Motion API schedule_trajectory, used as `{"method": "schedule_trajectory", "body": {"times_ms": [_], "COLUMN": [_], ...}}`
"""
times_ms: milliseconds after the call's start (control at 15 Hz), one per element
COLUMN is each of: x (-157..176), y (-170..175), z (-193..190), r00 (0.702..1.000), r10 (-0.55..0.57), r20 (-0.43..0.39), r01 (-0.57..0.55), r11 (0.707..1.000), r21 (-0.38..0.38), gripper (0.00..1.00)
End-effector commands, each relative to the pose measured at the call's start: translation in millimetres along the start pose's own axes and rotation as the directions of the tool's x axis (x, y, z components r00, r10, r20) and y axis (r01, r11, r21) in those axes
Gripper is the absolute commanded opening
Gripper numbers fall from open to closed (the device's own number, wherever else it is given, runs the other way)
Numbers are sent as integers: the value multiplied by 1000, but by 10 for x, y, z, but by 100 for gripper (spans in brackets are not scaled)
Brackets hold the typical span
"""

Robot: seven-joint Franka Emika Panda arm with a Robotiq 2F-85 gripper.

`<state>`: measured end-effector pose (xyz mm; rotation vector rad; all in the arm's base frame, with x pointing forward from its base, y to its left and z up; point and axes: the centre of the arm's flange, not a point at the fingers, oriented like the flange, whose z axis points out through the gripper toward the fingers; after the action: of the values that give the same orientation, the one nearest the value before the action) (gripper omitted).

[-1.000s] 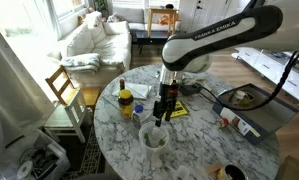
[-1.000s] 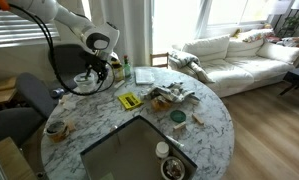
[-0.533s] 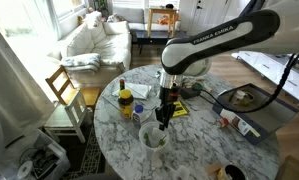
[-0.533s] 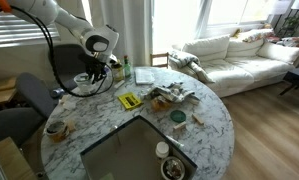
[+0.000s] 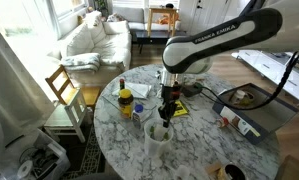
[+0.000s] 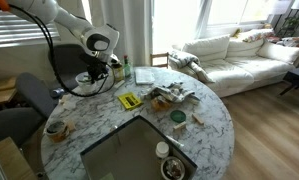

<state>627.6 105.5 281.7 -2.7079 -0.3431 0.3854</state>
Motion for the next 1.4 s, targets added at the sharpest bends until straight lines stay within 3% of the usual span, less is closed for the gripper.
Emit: {"method": "schedule_trajectory", "body": {"times_ms": [0, 200, 467, 667, 733, 800, 1000, 1267, 1333], "x": [-284, -651, -1293, -1826, -1922, -1622, -1887, -1840, -1858], "y": [-56, -127, 40, 358, 472, 334, 500, 473, 645], "z": [-431, -939, -1721, -2249, -2365, -2243, -2494, -2409, -2469], "r00": [999, 996, 994, 992, 986, 992, 985, 987, 979], "r10": [-22, -27, 65, 126, 152, 123, 159, 151, 192], "r20": [39, 82, 83, 20, -66, 1, -62, -54, -65], "r01": [22, 29, -51, -120, -162, -121, -167, -158, -200], "r11": [1000, 999, 987, 976, 971, 979, 973, 974, 964], "r21": [-12, -25, -153, -179, -176, -164, -161, -163, -175], "gripper": [1, 1, 1, 1, 1, 5, 5, 1, 1]}}
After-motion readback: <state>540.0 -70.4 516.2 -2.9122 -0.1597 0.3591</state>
